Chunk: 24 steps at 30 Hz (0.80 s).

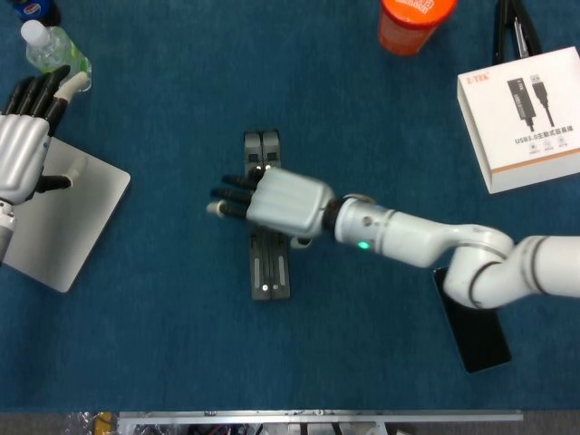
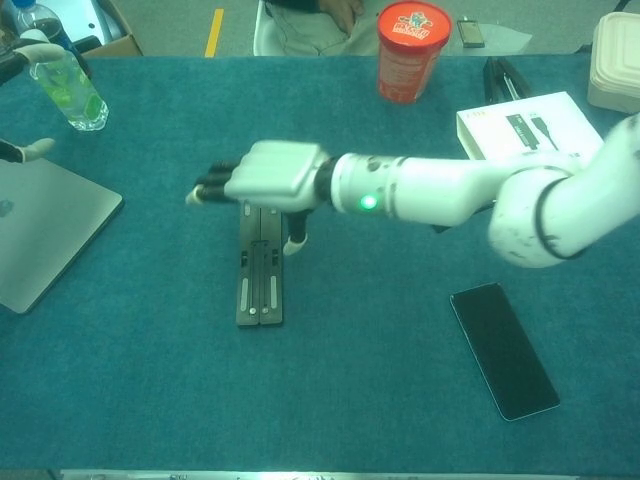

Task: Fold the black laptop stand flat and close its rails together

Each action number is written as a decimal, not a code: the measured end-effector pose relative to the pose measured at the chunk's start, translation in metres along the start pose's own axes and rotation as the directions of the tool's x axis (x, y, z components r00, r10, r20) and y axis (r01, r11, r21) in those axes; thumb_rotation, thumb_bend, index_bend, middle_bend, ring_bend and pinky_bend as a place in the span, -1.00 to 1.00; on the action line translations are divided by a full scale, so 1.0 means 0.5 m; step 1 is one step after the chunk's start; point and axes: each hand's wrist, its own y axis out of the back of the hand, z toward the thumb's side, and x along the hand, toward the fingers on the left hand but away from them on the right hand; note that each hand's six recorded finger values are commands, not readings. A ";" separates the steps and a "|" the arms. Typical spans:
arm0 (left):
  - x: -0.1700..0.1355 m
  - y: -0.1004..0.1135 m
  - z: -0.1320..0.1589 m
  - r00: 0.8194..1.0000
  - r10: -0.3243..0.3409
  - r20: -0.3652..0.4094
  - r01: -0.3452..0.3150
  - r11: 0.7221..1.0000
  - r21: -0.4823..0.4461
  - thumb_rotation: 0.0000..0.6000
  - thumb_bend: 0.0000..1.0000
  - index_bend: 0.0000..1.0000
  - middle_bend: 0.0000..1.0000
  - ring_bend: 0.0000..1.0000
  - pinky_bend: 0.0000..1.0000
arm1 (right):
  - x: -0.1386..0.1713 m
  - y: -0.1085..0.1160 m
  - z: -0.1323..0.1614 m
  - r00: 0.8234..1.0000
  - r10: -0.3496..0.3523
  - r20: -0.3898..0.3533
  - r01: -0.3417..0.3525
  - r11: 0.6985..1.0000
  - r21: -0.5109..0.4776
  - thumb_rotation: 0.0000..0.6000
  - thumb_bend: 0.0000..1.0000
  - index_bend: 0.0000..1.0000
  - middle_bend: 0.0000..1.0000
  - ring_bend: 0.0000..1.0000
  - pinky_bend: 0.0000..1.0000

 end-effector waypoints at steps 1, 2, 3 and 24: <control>-0.001 0.000 0.000 1.000 -0.001 0.002 0.001 1.000 0.003 1.00 -0.36 -1.00 -1.00 -1.00 -1.00 | 0.012 0.006 -0.009 1.000 -0.015 0.020 0.016 1.000 -0.004 1.00 -1.00 -1.00 -0.88 -0.93 -0.53; -0.002 0.001 -0.001 1.000 0.000 0.003 0.000 1.000 0.005 1.00 -0.37 -1.00 -1.00 -1.00 -1.00 | 0.026 0.011 -0.019 0.999 -0.030 0.043 0.031 1.000 -0.008 1.00 -1.00 -1.00 -0.88 -0.94 -0.53; -0.003 0.002 -0.001 1.000 0.003 0.004 -0.003 1.000 0.008 1.00 -0.37 -1.00 -1.00 -1.00 -1.00 | 0.047 0.017 -0.034 0.996 -0.048 0.078 0.049 0.999 -0.013 1.00 -1.00 -1.00 -0.88 -0.94 -0.53; -0.084 0.025 -0.032 0.991 0.109 -0.076 -0.096 0.983 0.154 1.00 -0.37 -1.00 -1.00 -1.00 -1.00 | 0.529 -0.022 -0.199 0.659 -0.199 0.726 0.227 0.972 0.060 1.00 -1.00 -1.00 -0.88 -0.94 -0.53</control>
